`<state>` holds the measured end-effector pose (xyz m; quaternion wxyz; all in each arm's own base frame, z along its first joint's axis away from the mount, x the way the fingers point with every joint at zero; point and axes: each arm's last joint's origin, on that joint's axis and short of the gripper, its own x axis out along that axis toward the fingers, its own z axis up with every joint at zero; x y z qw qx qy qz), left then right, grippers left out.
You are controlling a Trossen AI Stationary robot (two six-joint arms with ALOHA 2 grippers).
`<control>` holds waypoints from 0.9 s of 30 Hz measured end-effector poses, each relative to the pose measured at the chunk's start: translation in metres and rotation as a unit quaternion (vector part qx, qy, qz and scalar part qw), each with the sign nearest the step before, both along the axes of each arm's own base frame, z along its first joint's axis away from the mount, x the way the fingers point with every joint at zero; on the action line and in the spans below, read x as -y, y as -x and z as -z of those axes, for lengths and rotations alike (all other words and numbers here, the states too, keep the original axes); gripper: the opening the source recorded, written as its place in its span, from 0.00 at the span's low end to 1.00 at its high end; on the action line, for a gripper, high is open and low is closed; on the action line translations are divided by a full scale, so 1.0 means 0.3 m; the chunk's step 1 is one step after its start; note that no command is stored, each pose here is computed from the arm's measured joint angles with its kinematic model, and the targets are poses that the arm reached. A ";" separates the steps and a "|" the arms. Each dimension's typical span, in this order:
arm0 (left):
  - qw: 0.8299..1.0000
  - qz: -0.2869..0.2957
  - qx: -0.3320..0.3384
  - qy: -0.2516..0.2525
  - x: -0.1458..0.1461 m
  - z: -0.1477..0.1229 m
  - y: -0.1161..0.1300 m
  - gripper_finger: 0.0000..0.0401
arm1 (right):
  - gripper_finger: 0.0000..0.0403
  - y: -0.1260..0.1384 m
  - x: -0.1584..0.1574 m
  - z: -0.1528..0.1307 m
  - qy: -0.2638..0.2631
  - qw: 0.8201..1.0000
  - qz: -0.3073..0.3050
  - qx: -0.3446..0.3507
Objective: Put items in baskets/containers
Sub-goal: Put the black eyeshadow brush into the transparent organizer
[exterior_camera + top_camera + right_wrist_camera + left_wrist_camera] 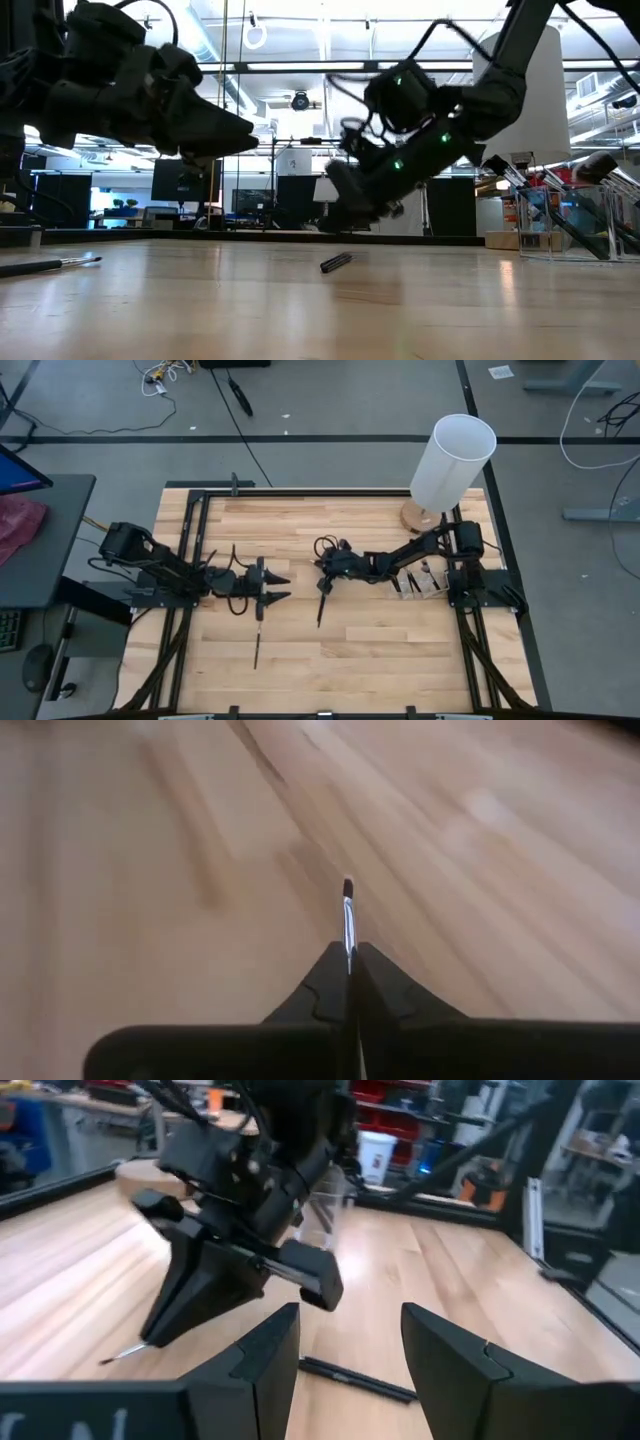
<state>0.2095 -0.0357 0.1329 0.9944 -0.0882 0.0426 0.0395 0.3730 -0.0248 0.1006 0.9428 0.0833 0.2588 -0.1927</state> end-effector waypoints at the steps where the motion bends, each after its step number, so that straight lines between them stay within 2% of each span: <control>1: 1.000 0.005 -0.001 -0.009 0.005 0.000 0.001 0.45 | 0.02 -0.002 -0.012 -0.012 0.002 1.000 -0.004 0.008; 5: 0.999 0.014 -0.002 -0.031 0.016 0.000 0.003 0.45 | 0.02 -0.017 -0.064 -0.073 0.023 0.997 -0.033 0.062; 9: 0.999 0.016 -0.002 -0.033 0.018 0.000 0.003 0.45 | 0.02 -0.028 -0.125 -0.149 0.040 0.987 -0.083 0.131; 15: 0.999 0.021 0.017 -0.033 0.025 -0.012 0.004 0.45 | 0.02 -0.028 -0.228 -0.228 0.035 0.957 -0.189 0.218; 18: 0.998 0.030 0.048 -0.039 0.032 -0.033 0.004 0.45 | 0.02 -0.024 -0.275 -0.237 0.029 0.946 -0.225 0.233; 23: 0.988 0.096 0.095 -0.069 0.073 -0.080 -0.022 0.45 | 0.02 -0.016 -0.320 -0.240 0.026 0.941 -0.242 0.237; 27: 0.986 0.110 0.090 -0.089 0.103 -0.104 -0.062 0.45 | 0.02 -0.014 -0.332 -0.241 0.025 0.939 -0.246 0.237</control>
